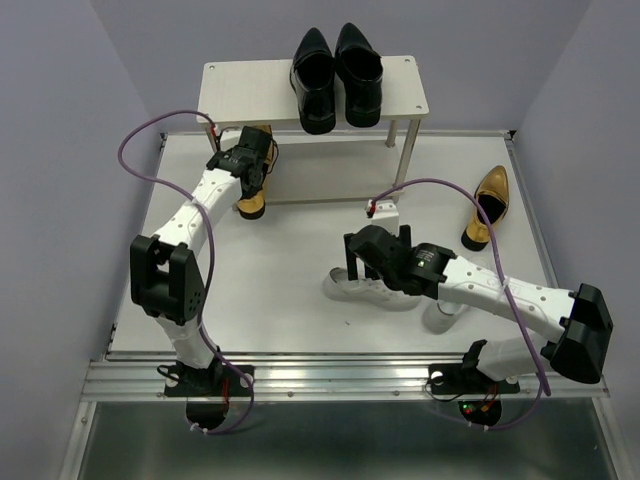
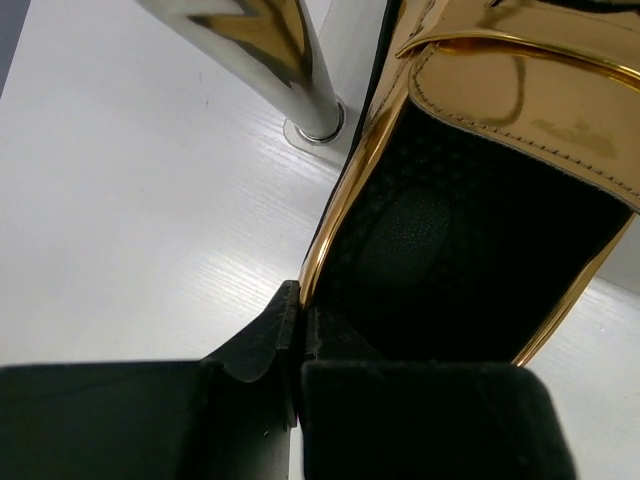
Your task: Place and organize the shoes onto the shoe shelf
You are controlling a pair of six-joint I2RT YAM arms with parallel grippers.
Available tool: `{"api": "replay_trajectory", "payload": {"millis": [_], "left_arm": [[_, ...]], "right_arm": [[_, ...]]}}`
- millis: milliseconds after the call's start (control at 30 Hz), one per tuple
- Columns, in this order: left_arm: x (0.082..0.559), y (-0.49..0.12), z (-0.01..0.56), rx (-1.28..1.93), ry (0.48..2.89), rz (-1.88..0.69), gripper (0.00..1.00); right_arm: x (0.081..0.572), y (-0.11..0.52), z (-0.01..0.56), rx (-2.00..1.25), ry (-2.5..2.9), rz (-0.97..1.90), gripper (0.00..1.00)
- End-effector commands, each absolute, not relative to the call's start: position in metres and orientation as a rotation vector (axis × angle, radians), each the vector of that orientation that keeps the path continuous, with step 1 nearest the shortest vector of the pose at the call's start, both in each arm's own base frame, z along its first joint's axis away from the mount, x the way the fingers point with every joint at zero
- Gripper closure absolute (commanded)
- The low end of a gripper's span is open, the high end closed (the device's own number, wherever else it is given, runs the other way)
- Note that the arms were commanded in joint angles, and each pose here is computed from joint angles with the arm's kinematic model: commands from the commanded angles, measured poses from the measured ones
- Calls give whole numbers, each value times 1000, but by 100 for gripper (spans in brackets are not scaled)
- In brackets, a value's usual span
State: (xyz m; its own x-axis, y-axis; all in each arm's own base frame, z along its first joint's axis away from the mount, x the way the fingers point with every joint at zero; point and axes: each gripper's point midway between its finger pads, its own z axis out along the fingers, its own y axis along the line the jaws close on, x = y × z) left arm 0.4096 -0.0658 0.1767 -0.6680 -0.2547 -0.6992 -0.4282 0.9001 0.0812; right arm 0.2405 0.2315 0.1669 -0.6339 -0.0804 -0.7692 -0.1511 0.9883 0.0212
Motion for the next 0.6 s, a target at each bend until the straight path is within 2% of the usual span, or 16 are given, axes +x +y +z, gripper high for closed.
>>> {"api": "replay_trajectory", "payload": {"millis": [0,300,567], "left_arm": [[451,-68,225,-548,2125,211,100],[471,-72,206,-563,2140,181,100],[469,-72,194,-577,2138,173,100]], "right_arm": [[246,235,184,-126,2226,126,0],[246,233,181,-119,2230,118,0],[245,233,180,-126,2234,114,0]]}}
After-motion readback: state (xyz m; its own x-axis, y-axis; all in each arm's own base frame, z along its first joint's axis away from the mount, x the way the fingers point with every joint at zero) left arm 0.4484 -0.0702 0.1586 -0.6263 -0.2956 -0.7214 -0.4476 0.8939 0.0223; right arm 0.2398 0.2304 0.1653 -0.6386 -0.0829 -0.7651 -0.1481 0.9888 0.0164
